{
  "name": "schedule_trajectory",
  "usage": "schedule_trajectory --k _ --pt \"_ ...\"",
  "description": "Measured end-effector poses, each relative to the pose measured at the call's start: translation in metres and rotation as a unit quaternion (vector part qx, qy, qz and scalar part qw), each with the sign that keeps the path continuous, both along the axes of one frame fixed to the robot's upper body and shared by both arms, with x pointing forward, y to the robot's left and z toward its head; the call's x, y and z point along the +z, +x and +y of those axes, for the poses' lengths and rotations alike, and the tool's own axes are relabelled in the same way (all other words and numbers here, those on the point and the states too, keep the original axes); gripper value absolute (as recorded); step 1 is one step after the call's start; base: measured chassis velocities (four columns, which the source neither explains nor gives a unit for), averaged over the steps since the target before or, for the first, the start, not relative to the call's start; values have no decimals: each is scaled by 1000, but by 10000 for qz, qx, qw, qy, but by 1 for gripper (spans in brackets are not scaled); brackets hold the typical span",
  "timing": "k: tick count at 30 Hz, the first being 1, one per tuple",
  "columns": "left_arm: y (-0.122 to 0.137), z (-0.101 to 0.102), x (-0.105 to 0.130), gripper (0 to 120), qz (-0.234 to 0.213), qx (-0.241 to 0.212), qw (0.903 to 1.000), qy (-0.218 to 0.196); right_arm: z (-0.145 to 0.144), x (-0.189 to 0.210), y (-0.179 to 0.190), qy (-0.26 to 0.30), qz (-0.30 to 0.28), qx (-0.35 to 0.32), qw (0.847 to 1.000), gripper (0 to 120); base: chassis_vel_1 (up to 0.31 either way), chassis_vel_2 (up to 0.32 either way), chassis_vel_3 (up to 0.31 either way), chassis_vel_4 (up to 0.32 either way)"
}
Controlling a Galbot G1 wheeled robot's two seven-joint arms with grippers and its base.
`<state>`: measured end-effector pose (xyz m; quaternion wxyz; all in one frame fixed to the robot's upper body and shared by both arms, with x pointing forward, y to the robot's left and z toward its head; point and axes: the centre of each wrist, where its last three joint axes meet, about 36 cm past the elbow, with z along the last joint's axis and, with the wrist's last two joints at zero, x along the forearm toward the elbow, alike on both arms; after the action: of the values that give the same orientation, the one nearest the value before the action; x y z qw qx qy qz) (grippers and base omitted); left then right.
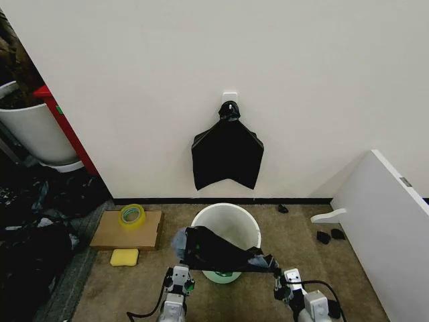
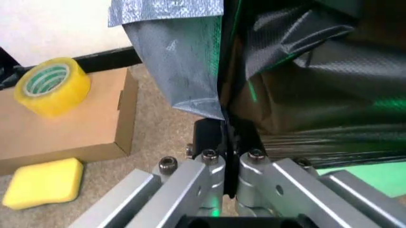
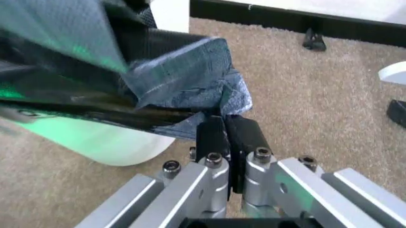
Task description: Place the garbage bag over the trash bin.
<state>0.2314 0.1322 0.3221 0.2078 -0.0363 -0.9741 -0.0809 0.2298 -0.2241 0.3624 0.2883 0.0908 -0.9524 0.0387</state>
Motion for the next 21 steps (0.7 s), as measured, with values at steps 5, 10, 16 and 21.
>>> schedule_trajectory --k 5,10,16,21 --pt "6 -1 -8 0 30 49 10000 42 -1 -12 9 14 -44 -15 10000 0 0 0 0 0" --pt "12 -2 -11 0 21 144 9999 23 1 -20 17 91 -87 9 9999 0 0 0 0 0" --pt "9 -1 -7 0 41 175 9998 -39 -9 -18 11 126 -128 290 9994 0 0 0 0 0" --pt "4 3 1 11 127 232 9996 45 -16 -8 4 83 -95 439 9990 12 0 0 0 0"
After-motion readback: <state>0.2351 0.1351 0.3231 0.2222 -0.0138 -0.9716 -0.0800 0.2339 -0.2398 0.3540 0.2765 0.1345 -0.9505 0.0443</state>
